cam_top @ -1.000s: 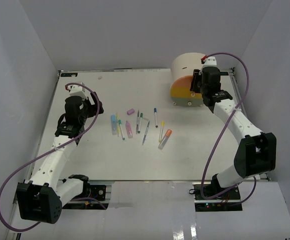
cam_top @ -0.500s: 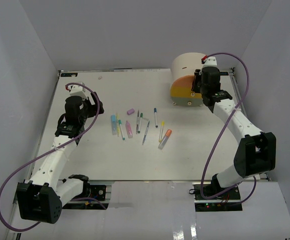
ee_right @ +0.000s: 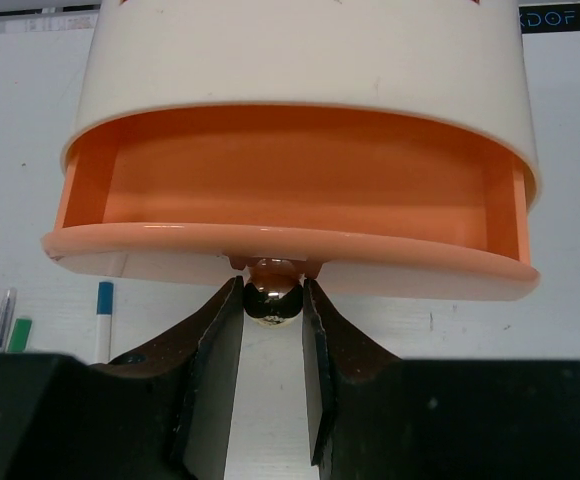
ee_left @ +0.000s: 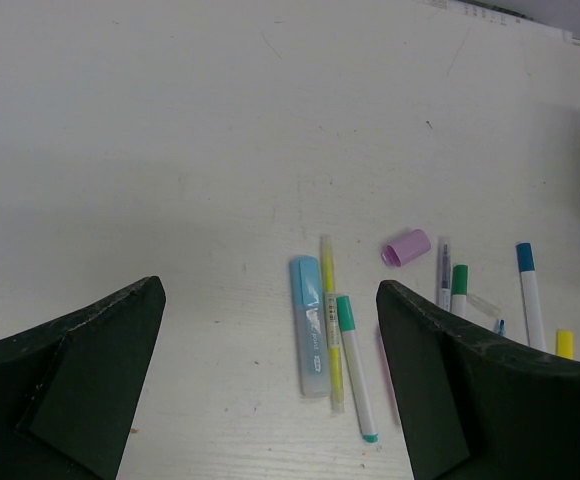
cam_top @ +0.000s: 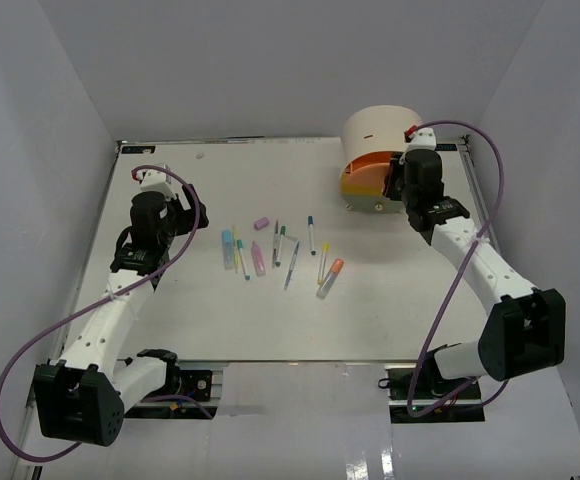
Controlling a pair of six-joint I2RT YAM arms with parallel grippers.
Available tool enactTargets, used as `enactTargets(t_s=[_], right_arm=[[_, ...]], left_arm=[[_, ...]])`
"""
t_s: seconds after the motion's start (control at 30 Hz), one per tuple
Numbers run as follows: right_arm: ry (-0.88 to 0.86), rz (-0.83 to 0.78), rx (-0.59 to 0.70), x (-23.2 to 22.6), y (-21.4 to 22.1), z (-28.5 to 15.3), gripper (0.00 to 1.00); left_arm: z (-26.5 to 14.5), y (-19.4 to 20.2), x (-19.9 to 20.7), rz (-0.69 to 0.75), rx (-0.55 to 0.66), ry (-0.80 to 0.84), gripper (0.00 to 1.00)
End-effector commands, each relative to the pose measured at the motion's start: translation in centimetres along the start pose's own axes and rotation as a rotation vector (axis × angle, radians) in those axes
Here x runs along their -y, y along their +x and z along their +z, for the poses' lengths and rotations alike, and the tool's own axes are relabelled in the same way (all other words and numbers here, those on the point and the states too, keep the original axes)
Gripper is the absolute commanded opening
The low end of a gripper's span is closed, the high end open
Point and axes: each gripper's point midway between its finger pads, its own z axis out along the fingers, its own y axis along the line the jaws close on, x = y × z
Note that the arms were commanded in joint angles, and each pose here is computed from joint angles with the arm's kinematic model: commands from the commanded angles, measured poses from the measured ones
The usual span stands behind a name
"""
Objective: Sort the stationery into containers
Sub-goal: Open the drawer in the storage box.
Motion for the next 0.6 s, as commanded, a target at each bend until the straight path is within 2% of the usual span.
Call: enactTargets(t_s=[0.0,0.57], right_arm=[[0.000,0.028,0.021,-0.2,-0.2,-1.1,0.08],[0.007,0.041,0.011,-0.1,1.4,-3.2,0.11]], left_arm=[[-0.1,-0.8,0.5,-0.010,0.022,0.021,0.98],[-0.1,-0.7,0.6,-0.014,0.015,0.029,0.98]])
